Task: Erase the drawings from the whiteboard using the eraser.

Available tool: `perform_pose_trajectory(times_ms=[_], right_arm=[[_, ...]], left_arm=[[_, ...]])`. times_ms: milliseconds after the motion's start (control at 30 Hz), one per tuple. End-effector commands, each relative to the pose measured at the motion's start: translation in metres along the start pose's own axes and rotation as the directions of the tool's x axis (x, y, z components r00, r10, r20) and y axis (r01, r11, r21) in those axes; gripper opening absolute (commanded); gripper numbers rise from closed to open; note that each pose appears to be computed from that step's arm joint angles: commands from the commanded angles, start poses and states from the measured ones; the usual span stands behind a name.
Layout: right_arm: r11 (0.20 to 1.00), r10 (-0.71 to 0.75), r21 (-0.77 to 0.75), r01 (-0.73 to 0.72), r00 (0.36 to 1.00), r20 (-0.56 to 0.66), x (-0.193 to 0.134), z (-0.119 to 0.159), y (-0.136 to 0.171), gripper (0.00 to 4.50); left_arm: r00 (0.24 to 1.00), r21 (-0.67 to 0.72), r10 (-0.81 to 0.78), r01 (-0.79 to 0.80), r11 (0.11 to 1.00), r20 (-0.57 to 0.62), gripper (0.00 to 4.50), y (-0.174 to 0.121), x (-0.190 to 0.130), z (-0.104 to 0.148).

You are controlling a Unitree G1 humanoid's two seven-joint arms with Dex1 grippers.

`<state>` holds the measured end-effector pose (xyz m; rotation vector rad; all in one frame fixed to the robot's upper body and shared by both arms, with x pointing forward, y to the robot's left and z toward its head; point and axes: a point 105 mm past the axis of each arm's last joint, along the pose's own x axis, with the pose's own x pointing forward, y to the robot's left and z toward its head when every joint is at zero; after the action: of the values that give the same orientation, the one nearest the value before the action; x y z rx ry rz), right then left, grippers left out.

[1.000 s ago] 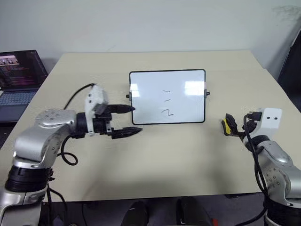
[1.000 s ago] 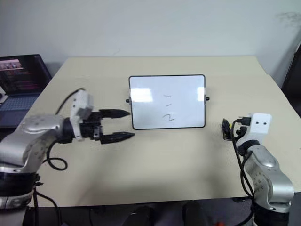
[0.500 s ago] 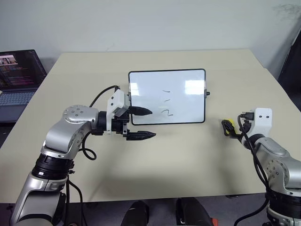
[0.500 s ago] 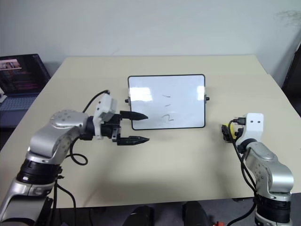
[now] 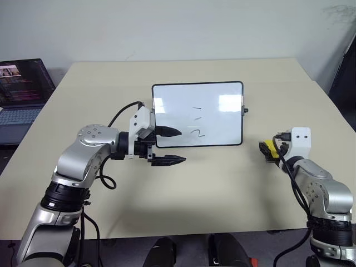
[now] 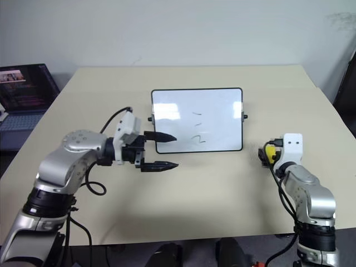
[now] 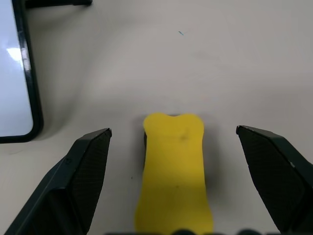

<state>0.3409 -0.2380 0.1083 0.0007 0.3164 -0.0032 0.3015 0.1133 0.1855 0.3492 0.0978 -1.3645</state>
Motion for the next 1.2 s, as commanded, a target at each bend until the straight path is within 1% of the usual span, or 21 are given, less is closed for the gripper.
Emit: perform_pose_trajectory(times_ms=[33,467,500,567,733,767,933,1033,1133,1200], right_arm=[[1.0,0.004,-0.011,-0.004,0.998,0.056,0.001,0.015,0.0,4.44],[0.999,0.01,0.046,-0.012,0.999,0.037,0.006,0.011,-0.004,4.44],[0.999,0.011,0.049,-0.013,0.999,0.035,0.006,0.01,-0.003,4.07],[0.998,0.013,0.054,-0.015,0.999,0.033,0.007,0.009,-0.002,3.54],[0.998,0.011,0.065,-0.013,0.999,0.03,0.009,0.007,-0.001,1.63],[0.998,0.011,0.066,-0.013,0.999,0.031,0.009,0.007,-0.001,1.34],[0.997,0.011,0.071,-0.014,0.999,0.033,0.01,0.007,0.0,1.29],[0.998,0.022,0.06,-0.025,0.999,0.048,0.007,0.008,0.003,1.29],[0.998,0.06,0.001,-0.06,0.993,0.101,0.001,0.017,0.01,1.29],[0.994,0.111,-0.021,-0.109,0.974,0.197,-0.008,0.033,0.022,1.29]], left_arm=[[1.0,0.042,0.022,-0.023,0.999,0.008,4.5,0.002,-0.005,0.008],[0.999,0.031,0.036,-0.036,0.999,0.004,4.5,0.001,-0.006,0.004],[0.999,0.031,0.037,-0.037,0.999,0.003,4.5,0.002,-0.006,0.004],[0.999,0.032,0.041,-0.041,0.999,0.002,4.5,0.002,-0.006,0.004],[0.999,0.03,0.044,-0.044,0.999,-0.001,4.5,0.002,-0.006,0.003],[0.999,0.03,0.046,-0.046,0.999,-0.001,4.5,0.001,-0.006,0.003],[0.999,0.023,0.055,-0.055,0.998,0.001,4.5,0.002,-0.006,0.002],[0.996,-0.003,0.091,-0.091,0.996,0.01,4.5,0.004,-0.008,0.001],[0.989,-0.034,0.147,-0.146,0.989,0.012,4.5,0.008,-0.011,0.0],[0.973,-0.057,0.232,-0.232,0.971,-0.013,4.5,0.015,-0.015,-0.006]])
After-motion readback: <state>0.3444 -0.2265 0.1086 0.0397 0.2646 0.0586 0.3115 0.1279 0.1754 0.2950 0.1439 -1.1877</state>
